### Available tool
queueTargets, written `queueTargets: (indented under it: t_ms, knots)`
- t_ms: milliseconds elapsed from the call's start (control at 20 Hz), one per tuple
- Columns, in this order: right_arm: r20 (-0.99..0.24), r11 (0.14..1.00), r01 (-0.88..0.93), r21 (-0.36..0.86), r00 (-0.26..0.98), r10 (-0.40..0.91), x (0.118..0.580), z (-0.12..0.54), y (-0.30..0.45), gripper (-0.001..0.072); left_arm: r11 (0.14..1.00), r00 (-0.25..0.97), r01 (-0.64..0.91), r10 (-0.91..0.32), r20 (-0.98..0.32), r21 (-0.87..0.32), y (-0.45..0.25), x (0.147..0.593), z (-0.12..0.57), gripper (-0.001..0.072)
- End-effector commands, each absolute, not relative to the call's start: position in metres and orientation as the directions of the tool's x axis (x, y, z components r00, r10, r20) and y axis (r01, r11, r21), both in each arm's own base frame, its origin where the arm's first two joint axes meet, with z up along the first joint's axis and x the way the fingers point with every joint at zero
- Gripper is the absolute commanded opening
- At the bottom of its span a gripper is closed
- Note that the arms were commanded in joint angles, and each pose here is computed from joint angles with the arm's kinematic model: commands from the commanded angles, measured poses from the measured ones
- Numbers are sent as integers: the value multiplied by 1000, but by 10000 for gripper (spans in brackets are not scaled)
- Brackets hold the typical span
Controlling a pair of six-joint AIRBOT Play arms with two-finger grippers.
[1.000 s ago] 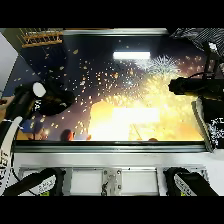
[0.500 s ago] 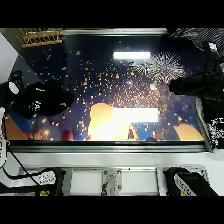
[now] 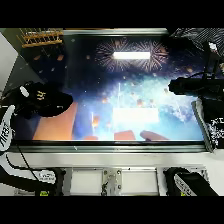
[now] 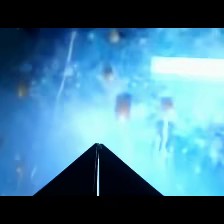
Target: Fold the clothes and pants, and hang the long-sleeved shirts on hangers.
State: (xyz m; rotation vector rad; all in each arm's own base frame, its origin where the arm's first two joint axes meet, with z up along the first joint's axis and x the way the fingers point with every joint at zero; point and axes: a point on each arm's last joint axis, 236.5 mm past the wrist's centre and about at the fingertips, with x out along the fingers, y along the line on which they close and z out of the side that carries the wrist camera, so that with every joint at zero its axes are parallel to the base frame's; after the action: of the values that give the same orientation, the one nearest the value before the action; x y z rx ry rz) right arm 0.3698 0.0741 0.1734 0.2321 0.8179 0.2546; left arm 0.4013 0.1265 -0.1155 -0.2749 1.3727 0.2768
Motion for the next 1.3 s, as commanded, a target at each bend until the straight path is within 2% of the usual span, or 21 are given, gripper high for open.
queueTargets:
  t_ms: [0,150,350,600,750,800,850,900,1100,1250]
  knots:
    - [-687,944,-134,301,656,312,370,173,74,22,936,208,-345,9,-978,-65,113,406,-99,6]
    - [-687,944,-134,301,656,312,370,173,74,21,968,367,-236,7,-930,-85,72,432,-37,6]
    - [-687,944,-134,301,656,312,370,173,74,21,993,488,77,-113,-866,-86,-55,427,39,7]
    - [-670,942,-134,307,672,314,374,177,75,21,875,501,458,-401,-767,-158,-257,365,84,6]
    - [-672,944,-133,303,672,311,374,177,74,21,788,456,574,-535,-711,-224,-345,325,83,8]
    - [-674,945,-132,298,672,307,374,176,73,22,772,438,593,-548,-712,-229,-361,318,79,120]
    - [-677,949,-129,287,673,296,374,175,71,22,768,423,597,-548,-722,-233,-369,316,77,456]
    - [-683,955,-124,271,674,282,374,174,67,22,777,417,585,-534,-735,-232,-370,322,78,694]
    - [-703,971,-110,213,672,230,374,169,55,23,872,495,435,-440,-749,-224,-312,394,91,689]
    - [-723,978,-100,184,661,203,372,162,48,23,942,505,230,-329,-798,-243,-238,448,56,689]
